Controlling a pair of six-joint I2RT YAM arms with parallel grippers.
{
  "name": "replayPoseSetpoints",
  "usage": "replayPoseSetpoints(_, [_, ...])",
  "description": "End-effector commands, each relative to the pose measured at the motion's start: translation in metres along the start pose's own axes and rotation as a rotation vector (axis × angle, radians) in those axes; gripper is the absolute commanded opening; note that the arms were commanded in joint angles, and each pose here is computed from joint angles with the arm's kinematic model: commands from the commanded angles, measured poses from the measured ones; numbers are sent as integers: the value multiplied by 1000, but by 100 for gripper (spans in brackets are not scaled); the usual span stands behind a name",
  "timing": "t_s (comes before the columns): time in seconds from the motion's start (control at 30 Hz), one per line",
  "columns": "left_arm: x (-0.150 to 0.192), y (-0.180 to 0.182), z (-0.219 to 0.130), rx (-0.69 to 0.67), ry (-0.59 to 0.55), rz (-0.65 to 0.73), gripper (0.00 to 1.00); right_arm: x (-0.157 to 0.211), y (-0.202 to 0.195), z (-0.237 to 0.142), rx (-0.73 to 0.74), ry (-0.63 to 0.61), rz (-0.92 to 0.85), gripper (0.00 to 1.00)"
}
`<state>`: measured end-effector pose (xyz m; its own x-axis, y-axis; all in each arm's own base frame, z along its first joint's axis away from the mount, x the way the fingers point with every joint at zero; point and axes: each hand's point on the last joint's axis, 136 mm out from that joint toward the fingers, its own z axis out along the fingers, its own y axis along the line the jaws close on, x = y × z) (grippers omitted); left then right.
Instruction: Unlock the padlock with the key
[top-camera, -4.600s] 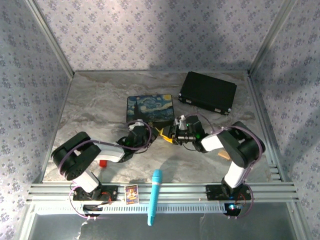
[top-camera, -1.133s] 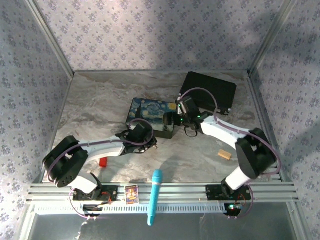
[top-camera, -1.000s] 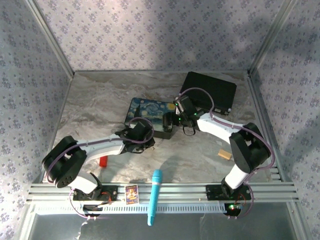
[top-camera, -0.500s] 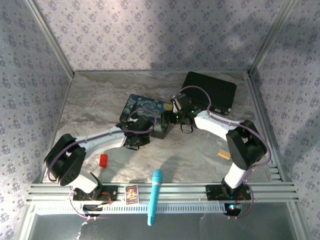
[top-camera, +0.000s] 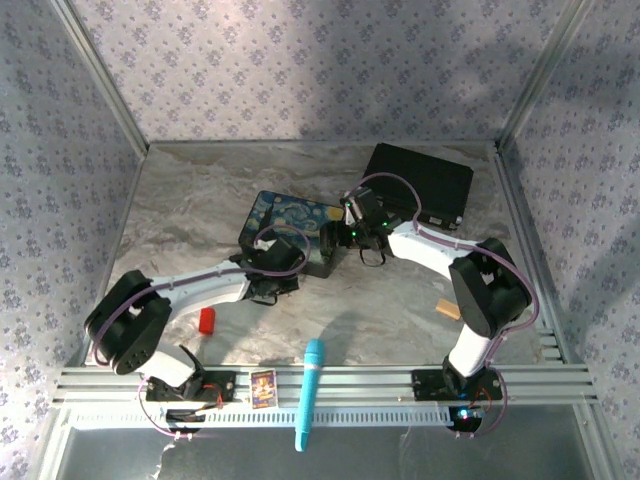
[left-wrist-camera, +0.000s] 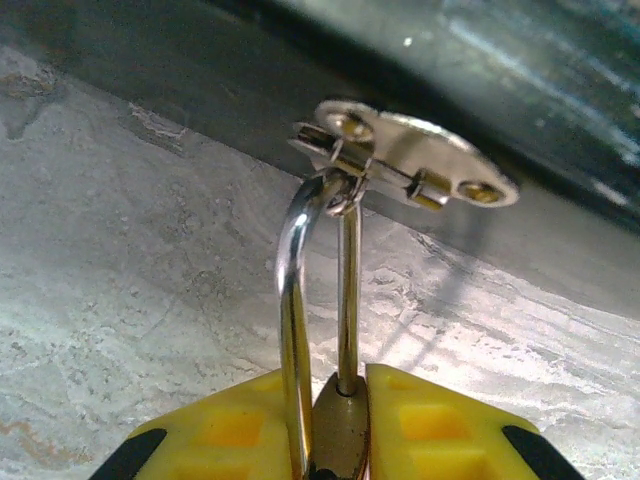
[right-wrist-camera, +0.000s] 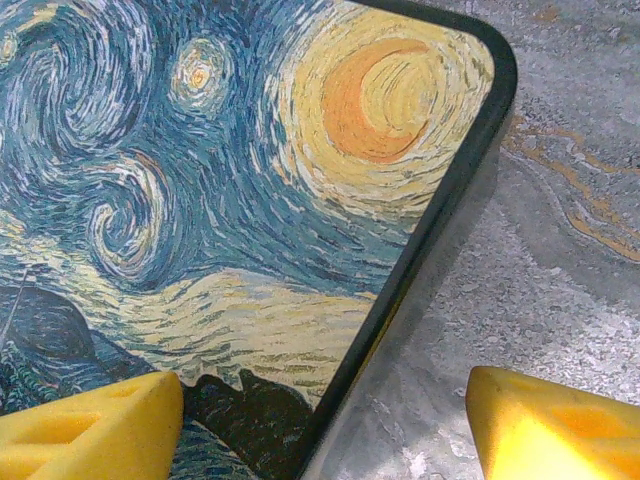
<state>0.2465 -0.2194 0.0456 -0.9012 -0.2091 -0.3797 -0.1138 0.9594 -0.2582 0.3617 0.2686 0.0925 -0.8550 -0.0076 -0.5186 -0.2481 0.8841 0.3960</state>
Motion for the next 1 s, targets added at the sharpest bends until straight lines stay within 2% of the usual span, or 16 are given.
replayPoseSetpoints(0.0, [19, 19, 1, -64, 47, 39, 20, 38, -38, 17, 123, 116, 40, 76])
replayPoseSetpoints(0.17, [18, 21, -3, -67, 18, 43, 21, 40, -40, 19, 124, 124, 44, 77])
replayPoseSetpoints(0.23, [17, 22, -4, -70, 14, 48, 25, 40, -40, 20, 122, 123, 45, 77])
replayPoseSetpoints(0.43, [14, 23, -9, -83, 0, 64, 24, 38, -40, 20, 119, 120, 48, 77])
replayPoseSetpoints(0.73, [9, 80, -21, -425, 9, 155, 16, 39, -44, 20, 120, 118, 55, 78])
replayPoseSetpoints(0.97, [6, 91, -17, -555, 23, 210, 17, 37, -44, 18, 116, 115, 57, 78])
